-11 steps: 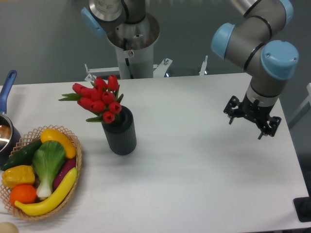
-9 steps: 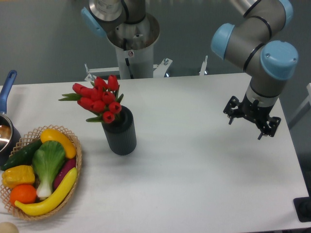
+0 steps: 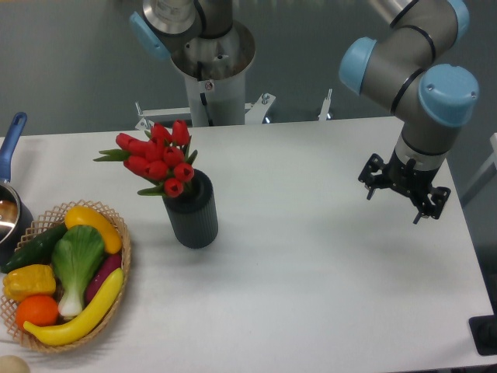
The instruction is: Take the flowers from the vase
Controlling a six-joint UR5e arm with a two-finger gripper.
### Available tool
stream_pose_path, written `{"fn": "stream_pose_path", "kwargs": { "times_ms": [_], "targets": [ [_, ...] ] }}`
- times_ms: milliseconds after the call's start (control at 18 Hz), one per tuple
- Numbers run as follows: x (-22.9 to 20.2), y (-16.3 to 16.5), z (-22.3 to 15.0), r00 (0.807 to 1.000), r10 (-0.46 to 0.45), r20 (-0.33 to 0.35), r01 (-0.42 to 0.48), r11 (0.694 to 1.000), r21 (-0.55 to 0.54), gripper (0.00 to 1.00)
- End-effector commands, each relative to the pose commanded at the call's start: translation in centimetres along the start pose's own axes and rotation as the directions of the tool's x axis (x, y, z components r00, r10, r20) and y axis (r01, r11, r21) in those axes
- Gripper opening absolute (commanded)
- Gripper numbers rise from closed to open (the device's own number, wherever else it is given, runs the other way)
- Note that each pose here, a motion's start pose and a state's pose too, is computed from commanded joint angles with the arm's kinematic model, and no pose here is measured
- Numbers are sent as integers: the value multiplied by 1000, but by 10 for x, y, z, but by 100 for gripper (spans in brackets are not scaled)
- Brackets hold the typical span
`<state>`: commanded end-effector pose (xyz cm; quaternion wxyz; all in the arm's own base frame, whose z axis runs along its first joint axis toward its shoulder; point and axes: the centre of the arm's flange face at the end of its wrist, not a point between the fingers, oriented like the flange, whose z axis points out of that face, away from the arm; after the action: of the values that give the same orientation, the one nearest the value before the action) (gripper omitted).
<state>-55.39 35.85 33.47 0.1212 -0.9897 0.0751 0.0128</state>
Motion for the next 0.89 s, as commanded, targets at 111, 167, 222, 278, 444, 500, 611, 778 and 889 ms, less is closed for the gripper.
{"fn": "stream_pose_path", "kwargs": {
  "times_ms": [111,167,222,278,444,500,611,778,889],
  "targets": [
    [15,11,-5,1000,-25,17,23,989,143,100],
    [27,13,-5,999,-27,33,19,977,214,100],
    [36,16,-5,998,-31,49,17,960,279,100],
    [39,22,-2,998,-46,47,28,943,331,100],
    [44,17,-1,999,-43,30,28,915,402,100],
    [46,12,0,999,-33,29,18,911,412,100],
    [52,6,0,1000,-20,23,8,899,438,100],
    [73,-12,-6,1000,6,-27,11,799,601,100],
    [93,-19,-8,997,18,-78,43,697,716,100]
  ]
}}
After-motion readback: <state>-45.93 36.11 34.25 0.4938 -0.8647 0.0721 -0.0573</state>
